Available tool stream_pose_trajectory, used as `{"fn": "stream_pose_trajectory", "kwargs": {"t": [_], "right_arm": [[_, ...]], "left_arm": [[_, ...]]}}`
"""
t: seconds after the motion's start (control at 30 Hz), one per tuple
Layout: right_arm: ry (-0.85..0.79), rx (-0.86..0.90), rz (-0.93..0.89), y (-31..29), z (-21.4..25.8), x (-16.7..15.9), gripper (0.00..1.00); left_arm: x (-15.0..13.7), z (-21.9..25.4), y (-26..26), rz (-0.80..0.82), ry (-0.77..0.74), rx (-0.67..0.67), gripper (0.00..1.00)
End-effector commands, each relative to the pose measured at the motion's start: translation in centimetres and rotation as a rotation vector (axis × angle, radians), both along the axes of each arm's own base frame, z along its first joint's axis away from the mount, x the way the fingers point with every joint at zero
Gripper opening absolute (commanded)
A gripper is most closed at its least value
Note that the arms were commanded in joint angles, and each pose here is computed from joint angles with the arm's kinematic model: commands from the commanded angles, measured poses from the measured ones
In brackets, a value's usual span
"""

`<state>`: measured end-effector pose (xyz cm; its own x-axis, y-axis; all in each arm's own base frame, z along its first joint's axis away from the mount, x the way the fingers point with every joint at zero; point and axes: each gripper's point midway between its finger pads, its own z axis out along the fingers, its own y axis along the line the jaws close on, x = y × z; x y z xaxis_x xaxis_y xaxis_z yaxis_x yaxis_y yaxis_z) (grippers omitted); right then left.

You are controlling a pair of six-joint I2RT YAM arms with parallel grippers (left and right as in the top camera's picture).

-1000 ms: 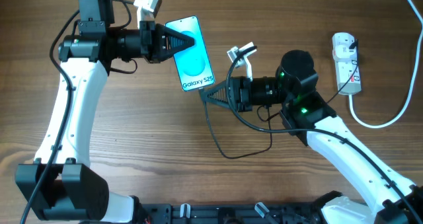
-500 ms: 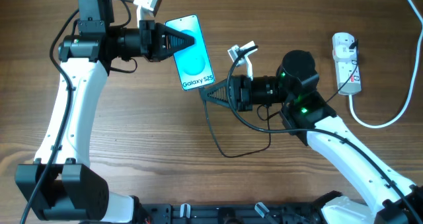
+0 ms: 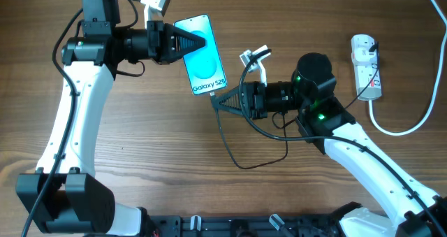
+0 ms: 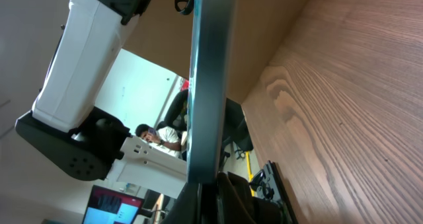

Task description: Plug charger to phone and switch on socket

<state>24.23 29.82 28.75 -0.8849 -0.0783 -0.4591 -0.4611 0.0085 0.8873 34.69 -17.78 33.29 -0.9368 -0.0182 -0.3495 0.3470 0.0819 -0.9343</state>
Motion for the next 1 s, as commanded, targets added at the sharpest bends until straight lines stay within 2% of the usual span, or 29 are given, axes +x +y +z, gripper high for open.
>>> {"fn": "stream_pose_trajectory", "kwargs": {"t": [0.0,0.97], "right_arm": [[-0.024,0.006,0.022,-0.10,0.14,-0.29,0.05],[-0.067,0.029,0.028,-0.08,0.85,-0.34,0.04]], "left_arm": [[-0.73,1.09,-0.06,-0.025,-0.021,-0.026,0.04],[-1.04,1.38,-0.12,-0.042,-0.012,-0.043,0.04]]}}
